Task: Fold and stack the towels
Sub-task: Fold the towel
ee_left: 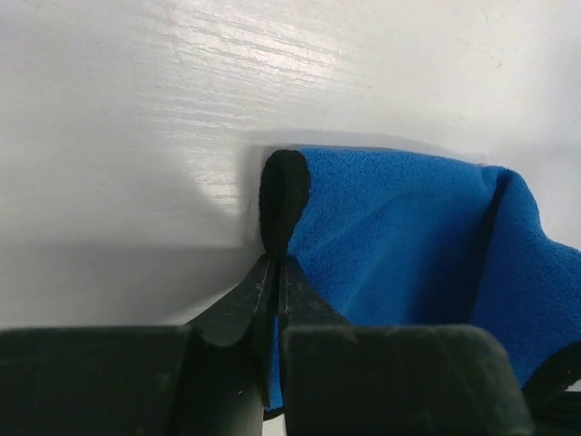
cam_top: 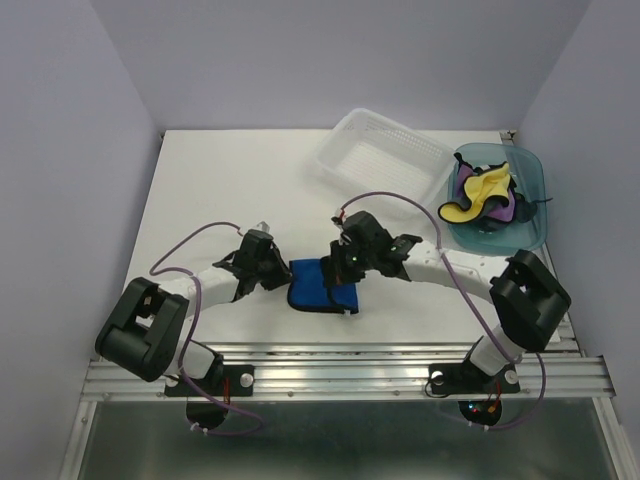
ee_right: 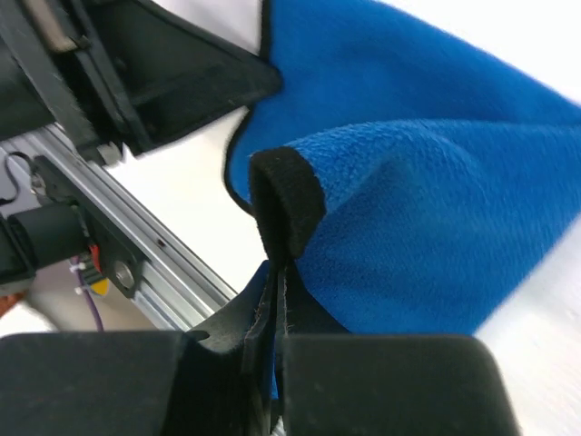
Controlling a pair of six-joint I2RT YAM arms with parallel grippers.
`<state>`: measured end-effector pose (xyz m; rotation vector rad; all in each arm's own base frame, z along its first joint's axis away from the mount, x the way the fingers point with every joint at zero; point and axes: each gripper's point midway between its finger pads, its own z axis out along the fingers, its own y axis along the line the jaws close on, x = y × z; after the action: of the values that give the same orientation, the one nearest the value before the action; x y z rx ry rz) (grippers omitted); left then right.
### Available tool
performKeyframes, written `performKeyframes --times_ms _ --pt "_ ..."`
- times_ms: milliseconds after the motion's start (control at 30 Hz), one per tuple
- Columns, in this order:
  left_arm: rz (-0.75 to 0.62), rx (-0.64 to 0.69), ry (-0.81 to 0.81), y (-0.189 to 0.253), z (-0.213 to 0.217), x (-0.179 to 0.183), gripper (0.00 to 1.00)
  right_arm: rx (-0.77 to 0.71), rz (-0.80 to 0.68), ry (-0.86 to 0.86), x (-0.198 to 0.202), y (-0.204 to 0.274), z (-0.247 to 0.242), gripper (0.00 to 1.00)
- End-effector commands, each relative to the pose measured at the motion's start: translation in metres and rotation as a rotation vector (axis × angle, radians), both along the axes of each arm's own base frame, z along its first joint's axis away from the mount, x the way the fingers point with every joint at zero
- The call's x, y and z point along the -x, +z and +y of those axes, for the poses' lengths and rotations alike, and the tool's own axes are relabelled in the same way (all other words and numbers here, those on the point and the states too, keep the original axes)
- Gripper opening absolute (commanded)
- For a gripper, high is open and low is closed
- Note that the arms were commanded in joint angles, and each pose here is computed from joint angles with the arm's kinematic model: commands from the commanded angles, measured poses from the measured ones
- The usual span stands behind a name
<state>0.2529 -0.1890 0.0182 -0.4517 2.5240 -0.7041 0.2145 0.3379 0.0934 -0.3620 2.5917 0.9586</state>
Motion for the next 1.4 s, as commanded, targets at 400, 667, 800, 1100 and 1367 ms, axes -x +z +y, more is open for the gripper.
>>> performKeyframes --times_ms 400,667,800,1100,1367 --pt "0.053 -0.006 0.000 -0.014 0.005 0.021 0.00 -0.214 -0.062 -0.010 -0.033 0.032 0.085 0.01" --pt "0.053 -0.005 0.003 -0.013 0.005 0.021 0.00 -0.226 -0.025 -0.029 -0.039 0.019 0.095 0.01" --pt "0.054 -0.011 0.009 -0.013 0.007 0.021 0.00 -0.207 -0.032 -0.063 -0.045 0.012 0.095 0.01" --pt "0.051 -0.021 0.021 -0.009 0.009 0.019 0.05 -0.167 -0.004 -0.109 -0.053 -0.015 0.097 0.01" --pt "0.043 -0.038 0.040 -0.003 0.015 0.021 0.16 -0.164 0.005 -0.116 -0.056 -0.022 0.100 0.10"
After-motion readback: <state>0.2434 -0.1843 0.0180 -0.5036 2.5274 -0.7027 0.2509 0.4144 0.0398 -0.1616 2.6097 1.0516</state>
